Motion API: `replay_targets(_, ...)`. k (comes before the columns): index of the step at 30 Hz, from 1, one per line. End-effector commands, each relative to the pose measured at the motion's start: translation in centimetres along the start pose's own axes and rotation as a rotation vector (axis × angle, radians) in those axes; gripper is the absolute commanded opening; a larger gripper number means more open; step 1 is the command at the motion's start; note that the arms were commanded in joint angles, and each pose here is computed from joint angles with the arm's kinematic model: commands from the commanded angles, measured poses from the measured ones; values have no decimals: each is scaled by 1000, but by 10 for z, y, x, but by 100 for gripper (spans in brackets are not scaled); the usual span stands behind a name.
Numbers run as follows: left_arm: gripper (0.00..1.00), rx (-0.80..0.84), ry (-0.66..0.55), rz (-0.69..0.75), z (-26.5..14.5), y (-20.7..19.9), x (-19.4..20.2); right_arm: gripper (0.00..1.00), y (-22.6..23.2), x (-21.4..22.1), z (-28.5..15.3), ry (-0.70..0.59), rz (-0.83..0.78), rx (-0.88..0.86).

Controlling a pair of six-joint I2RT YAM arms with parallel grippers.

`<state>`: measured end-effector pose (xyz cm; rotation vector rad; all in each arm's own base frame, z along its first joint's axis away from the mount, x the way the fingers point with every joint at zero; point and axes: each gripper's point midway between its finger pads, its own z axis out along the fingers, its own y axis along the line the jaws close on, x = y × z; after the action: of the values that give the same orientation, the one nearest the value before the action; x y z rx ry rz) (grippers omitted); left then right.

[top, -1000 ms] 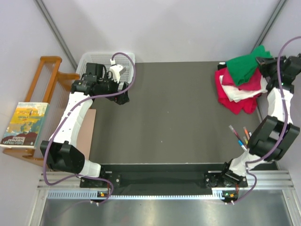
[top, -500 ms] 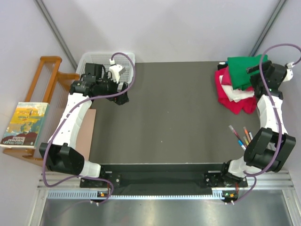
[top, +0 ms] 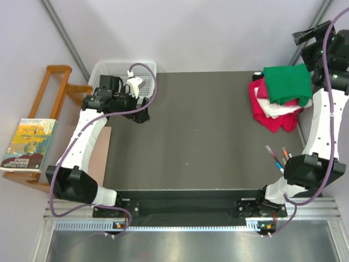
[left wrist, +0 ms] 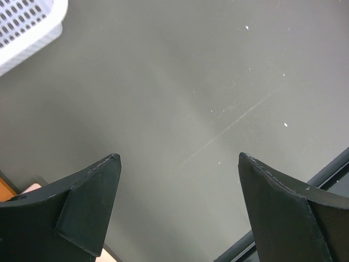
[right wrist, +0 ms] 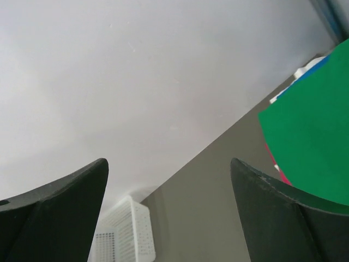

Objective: Fold and stack the t-shirts
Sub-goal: Neatly place the folded tshirt to the corner

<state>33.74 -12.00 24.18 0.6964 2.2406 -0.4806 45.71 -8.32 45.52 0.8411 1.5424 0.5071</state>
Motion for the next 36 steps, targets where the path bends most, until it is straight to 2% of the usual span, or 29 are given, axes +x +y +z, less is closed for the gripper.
replay_targets(1, 93, -7, -20, 15, 4, 2, -2, 93, -13, 55, 16, 160, 130, -77)
replay_targets(3, 93, -3, -4, 6, 8, 2, 4, 93, -30, 71, 40, 193, 158, -67)
replay_targets(5, 93, 7, 3, 1, 10, 1, 6, 93, -20, 82, 59, 287, 145, -141)
replay_targets(6, 93, 10, 12, -7, 13, 1, 11, 93, -38, 107, 85, 368, 166, -138)
replay_targets(7, 93, 4, 3, -3, 14, 3, 9, 93, -42, 118, 91, 424, 184, -154)
replay_targets(11, 93, 14, 0, -20, 19, 2, 10, 94, -91, 153, 130, 479, 252, -129)
replay_targets(15, 93, 8, 0, -10, 17, 4, 6, 93, -161, 177, 140, 484, 273, 73)
replay_targets(17, 93, 9, 1, -6, 16, 3, 6, 93, -195, 200, 131, 510, 291, 147)
replay_targets(20, 93, 11, 5, -4, 16, 3, 7, 93, -233, 224, 124, 533, 310, 216)
replay_targets(23, 93, 10, 5, -2, 15, 3, 7, 93, -246, 239, 123, 578, 313, 228)
replay_targets(25, 93, 6, 2, 1, 13, 3, 6, 93, -238, 238, 124, 596, 315, 192)
replay_targets(29, 93, -6, -5, 0, 10, 3, 5, 94, -169, 192, 126, 549, 292, -7)
replay_targets(32, 93, -5, -8, -5, 8, 2, 4, 95, -116, 163, 109, 535, 260, -154)
replay_targets(36, 93, -12, -21, -3, 6, 2, 1, 95, -88, 149, 76, 515, 234, -241)
